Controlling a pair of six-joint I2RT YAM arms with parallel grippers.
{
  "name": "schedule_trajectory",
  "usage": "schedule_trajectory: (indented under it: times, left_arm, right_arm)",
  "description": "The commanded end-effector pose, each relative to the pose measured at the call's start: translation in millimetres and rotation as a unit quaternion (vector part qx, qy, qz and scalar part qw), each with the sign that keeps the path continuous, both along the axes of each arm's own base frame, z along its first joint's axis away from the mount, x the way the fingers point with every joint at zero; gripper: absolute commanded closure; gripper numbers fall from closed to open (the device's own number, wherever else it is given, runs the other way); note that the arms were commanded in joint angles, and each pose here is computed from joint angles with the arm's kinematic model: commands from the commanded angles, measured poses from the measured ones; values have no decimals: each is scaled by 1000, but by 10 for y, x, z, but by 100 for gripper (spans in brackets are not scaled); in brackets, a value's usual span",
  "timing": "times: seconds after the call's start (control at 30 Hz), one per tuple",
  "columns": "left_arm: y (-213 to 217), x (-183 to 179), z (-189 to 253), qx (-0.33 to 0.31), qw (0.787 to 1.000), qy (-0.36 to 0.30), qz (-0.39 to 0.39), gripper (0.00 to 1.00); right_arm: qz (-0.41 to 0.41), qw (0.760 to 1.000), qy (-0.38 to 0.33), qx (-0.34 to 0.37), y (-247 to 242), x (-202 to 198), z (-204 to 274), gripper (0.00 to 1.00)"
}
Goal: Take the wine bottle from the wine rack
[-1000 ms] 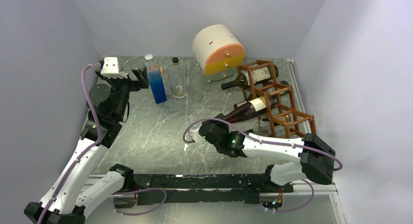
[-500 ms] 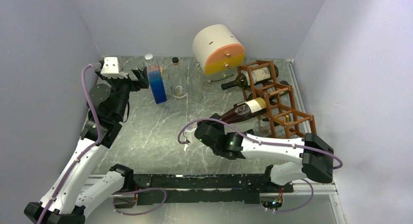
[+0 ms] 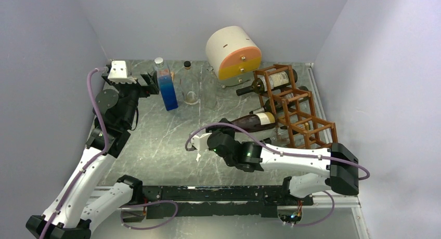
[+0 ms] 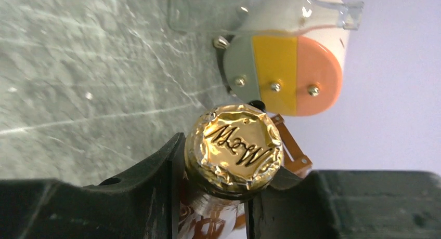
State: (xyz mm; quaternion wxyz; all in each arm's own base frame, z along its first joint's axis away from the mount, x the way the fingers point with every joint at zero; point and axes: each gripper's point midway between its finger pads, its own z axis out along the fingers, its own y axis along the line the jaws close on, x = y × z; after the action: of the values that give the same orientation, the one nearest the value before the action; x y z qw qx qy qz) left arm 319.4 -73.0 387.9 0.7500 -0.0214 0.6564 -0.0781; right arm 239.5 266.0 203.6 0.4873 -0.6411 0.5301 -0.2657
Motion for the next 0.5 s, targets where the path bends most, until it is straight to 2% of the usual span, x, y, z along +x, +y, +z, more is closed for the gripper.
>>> schedule_trajectory:
  times: [0.0,0.17,0.3,0.47]
  left_arm:
    - [-9,-8,107,-9,1000,-15,-2,6]
    - [-21,-12,118,-10,1000,-16,-5,6]
    - [-14,-9,109,-10,1000,-14,-3,6]
    - [-15,-5,104,-10,1000,-14,-3,6]
  right_arm:
    - [-11,998,-60,14,40,83,435,100]
    - [-26,996,-62,62,36,115,653,100]
    - [-25,988,-49,142,111,102,991,100]
    - [-7,967,-18,254,117,81,1347,100]
